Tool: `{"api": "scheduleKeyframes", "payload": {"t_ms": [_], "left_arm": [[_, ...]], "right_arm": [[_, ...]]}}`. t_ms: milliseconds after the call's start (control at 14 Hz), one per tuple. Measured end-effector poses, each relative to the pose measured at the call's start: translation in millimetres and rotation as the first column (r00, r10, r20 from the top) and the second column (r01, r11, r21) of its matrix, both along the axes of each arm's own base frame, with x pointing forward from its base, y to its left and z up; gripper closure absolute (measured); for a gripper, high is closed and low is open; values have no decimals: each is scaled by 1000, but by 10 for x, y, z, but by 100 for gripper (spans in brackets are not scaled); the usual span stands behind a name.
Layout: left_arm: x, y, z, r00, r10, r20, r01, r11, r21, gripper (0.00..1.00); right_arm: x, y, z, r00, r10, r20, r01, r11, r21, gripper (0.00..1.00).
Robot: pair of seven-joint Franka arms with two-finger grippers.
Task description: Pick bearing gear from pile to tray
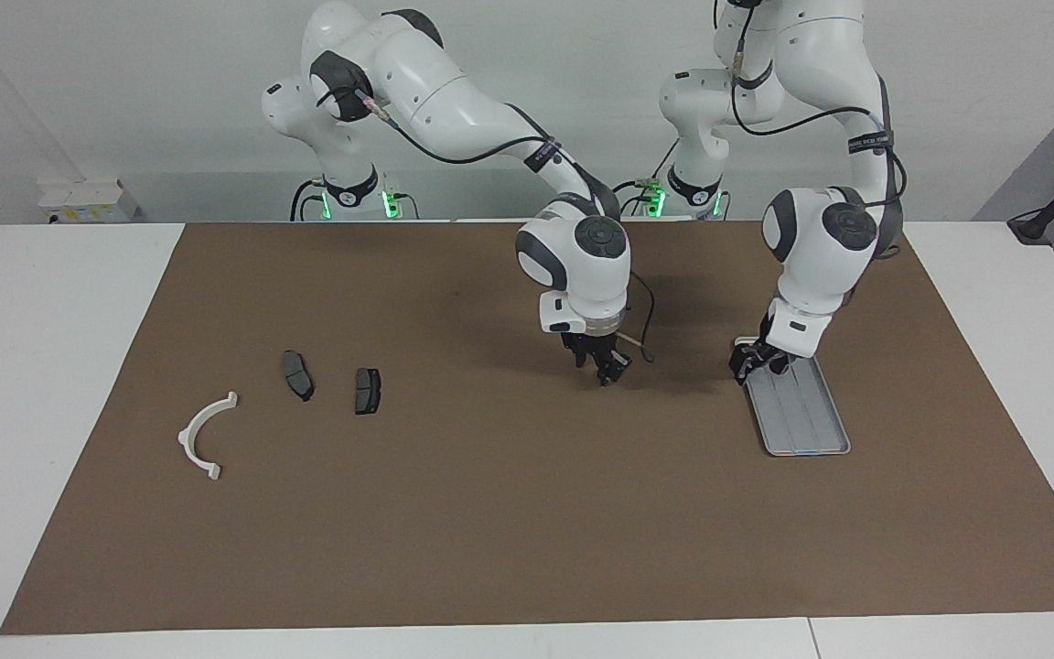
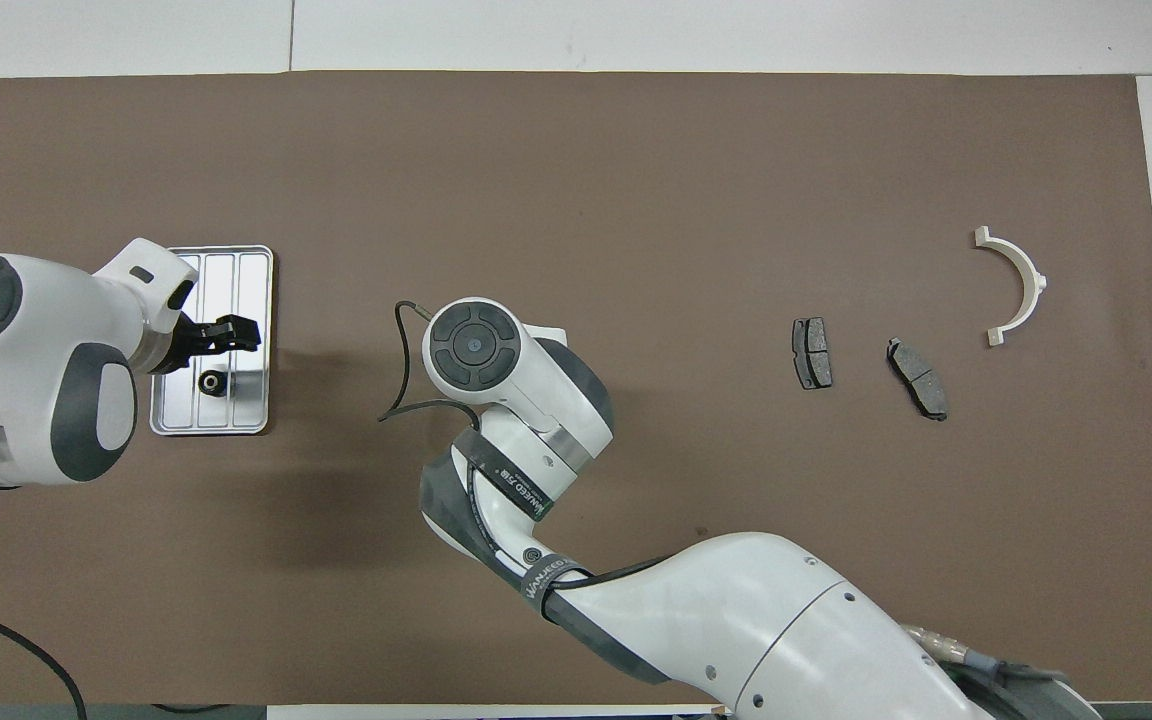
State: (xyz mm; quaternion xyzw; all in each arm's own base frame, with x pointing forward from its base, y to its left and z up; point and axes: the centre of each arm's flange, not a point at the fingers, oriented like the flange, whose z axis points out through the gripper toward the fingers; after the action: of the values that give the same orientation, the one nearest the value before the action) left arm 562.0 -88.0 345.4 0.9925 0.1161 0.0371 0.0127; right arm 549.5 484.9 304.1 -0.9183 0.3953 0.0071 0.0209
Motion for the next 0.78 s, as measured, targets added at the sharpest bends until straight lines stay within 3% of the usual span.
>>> {"api": "scheduleKeyframes", "payload": {"t_ms": [142,214,498,641,783], "left_arm": [[8,-176,49,999,35,5,-35,999,-7,20],[2,-298,72,999,54,3,-54,998,-10,27],[-193,-1128,93,997,73,-3,-73,997,-23,40],[-340,-1611,58,996,85,-11,-85,996,-29,42],[-493,-2086,-112,995,92,-34,-93,995,-23,41]], "right_arm": [[194,-158,350,1000,8,-10,-8,1000,-20,7],[322,-297,579,1000,21,-5,-22,1000,-21,0],[785,-1300,1574,977,214,21,-214,977,-14,0],[918,-1941,1942,929,370,11,-370,929,-27,0],[1058,-2600,2154,852,523,4,-523,852,-36,0]]}}
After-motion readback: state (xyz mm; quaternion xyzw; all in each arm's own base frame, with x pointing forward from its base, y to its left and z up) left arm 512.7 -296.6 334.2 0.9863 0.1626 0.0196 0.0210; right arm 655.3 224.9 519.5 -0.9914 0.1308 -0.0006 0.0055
